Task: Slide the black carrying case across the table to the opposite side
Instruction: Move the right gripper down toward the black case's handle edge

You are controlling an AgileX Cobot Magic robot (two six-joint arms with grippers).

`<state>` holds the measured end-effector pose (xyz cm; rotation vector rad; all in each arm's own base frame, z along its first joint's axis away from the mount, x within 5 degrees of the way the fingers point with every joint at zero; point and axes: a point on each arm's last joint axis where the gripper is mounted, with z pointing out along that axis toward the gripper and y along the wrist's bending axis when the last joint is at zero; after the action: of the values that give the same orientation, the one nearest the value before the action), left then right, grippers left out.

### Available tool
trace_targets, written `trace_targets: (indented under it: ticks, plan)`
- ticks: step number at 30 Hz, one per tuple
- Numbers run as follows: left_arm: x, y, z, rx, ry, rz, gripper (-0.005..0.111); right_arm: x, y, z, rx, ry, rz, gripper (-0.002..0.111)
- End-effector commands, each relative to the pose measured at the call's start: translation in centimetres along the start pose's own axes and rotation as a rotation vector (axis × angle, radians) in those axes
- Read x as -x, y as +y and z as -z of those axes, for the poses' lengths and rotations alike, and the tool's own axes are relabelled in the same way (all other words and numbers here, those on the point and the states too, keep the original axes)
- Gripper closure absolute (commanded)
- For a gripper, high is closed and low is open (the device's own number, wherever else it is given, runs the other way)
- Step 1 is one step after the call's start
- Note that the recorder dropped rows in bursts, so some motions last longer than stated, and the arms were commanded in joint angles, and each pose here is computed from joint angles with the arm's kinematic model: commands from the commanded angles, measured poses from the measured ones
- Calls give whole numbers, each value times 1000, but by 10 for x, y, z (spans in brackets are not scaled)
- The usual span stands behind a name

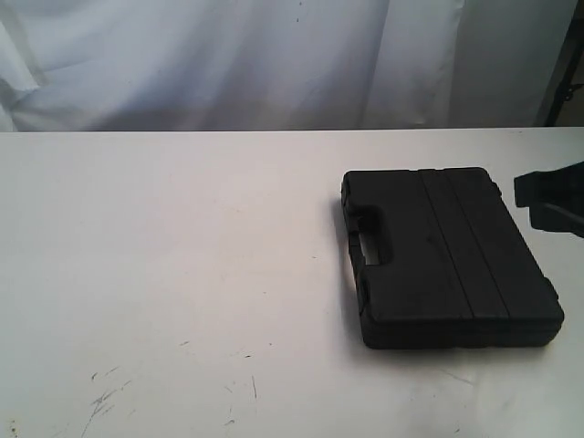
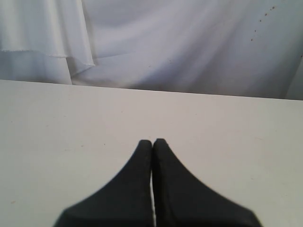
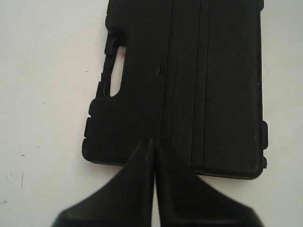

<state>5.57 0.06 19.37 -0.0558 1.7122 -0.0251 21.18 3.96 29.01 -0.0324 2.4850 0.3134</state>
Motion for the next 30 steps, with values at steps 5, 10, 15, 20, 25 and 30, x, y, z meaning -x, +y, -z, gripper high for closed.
trace_targets:
  ticks: [5,10,15,20,25,30]
  plan:
    - [-1,0,0,0,-8,3,107,10,4,2,32,-84,-38,108]
    - [-1,0,0,0,-8,3,107,16,5,2,36,-127,2,108]
    - [-1,0,0,0,-8,3,107,29,10,-4,51,-60,22,108]
    - [-1,0,0,0,-8,3,107,50,28,-13,93,-16,65,108]
    - [-1,0,0,0,-8,3,107,70,41,-35,83,66,54,108]
    - [-1,0,0,0,-8,3,107,82,53,-61,49,150,57,108]
